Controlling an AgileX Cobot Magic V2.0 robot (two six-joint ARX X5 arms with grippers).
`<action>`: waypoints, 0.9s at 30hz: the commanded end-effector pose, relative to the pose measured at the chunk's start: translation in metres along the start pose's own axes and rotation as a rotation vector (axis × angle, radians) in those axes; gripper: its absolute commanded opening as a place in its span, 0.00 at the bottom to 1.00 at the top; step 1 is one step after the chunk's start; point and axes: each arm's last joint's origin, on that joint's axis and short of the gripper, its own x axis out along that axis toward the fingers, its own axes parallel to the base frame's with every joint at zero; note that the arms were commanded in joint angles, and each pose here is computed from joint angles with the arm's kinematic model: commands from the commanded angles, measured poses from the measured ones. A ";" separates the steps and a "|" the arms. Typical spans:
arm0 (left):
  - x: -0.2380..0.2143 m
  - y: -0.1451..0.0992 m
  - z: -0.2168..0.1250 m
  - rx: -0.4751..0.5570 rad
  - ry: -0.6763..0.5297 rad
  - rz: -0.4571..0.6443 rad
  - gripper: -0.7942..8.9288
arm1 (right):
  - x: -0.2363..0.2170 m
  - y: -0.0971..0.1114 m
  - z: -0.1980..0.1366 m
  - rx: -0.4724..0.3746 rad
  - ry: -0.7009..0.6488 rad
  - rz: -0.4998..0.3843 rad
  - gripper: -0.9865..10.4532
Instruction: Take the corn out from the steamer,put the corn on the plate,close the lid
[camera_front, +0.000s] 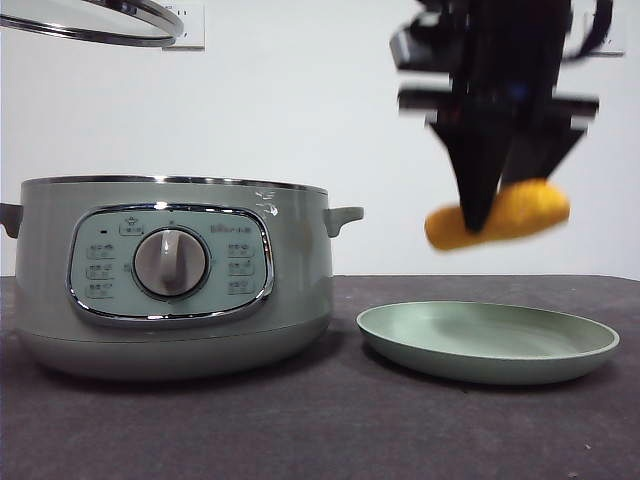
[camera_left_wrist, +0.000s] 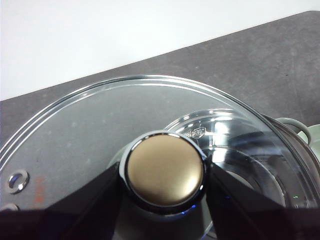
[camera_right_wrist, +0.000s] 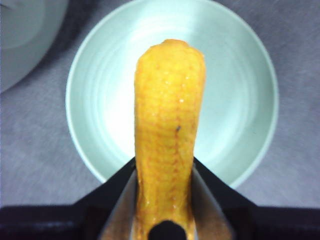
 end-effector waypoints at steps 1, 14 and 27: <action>-0.006 0.002 0.008 -0.024 -0.074 0.006 0.07 | 0.027 0.000 -0.009 0.018 -0.009 -0.003 0.07; -0.005 0.002 0.008 -0.043 -0.076 0.005 0.07 | 0.072 -0.017 -0.022 0.066 -0.084 0.061 0.09; -0.005 0.001 0.012 -0.058 -0.114 -0.021 0.07 | 0.074 -0.032 -0.023 0.104 -0.068 0.042 0.21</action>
